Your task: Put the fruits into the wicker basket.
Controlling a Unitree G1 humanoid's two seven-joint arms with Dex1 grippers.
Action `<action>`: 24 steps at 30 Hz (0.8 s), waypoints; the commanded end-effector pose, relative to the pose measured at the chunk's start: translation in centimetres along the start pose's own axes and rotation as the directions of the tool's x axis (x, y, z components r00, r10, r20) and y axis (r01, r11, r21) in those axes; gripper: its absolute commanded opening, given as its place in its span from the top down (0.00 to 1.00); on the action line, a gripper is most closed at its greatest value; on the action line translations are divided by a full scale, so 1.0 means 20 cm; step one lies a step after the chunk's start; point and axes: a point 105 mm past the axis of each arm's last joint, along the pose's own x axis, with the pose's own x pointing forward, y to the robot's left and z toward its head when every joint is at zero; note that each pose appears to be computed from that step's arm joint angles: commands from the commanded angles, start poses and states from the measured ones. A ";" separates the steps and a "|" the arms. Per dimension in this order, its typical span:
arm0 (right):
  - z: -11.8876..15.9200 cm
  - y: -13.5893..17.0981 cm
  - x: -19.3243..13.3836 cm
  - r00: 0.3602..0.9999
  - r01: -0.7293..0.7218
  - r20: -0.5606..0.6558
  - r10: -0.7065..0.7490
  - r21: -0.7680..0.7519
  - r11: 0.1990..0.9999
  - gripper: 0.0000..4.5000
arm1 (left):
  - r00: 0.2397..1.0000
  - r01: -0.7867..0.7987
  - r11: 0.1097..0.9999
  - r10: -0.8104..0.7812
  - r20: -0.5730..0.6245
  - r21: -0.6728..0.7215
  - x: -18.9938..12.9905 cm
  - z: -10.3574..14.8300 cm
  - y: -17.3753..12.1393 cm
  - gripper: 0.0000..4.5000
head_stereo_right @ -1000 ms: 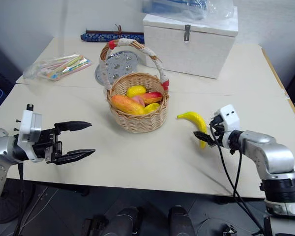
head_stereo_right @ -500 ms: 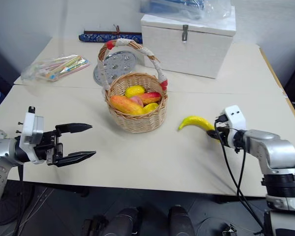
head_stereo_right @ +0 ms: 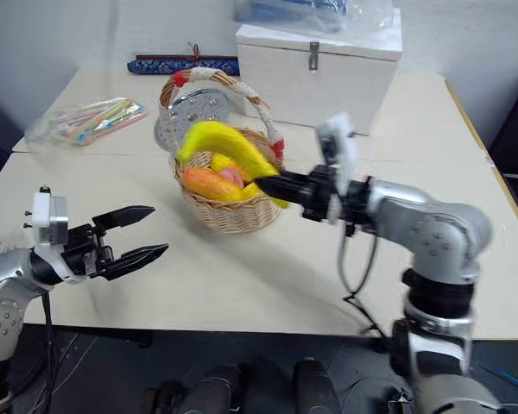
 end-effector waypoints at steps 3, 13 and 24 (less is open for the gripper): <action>0.08 -0.09 0.13 0.981 0.192 0.027 -0.191 -0.073 0.979 0.90 | 0.997 -0.027 0.999 0.024 0.069 0.047 0.00 0.09 0.01 0.00; 0.05 -0.15 0.23 0.976 0.218 0.019 -0.218 -0.153 0.964 0.61 | 0.989 -0.062 0.997 0.054 0.139 0.054 0.00 0.16 0.01 0.00; 0.05 -0.07 -0.06 0.998 0.010 -0.064 -0.018 -0.134 0.991 0.01 | 0.990 -0.061 0.996 0.052 0.133 0.064 -0.03 0.19 -0.04 0.00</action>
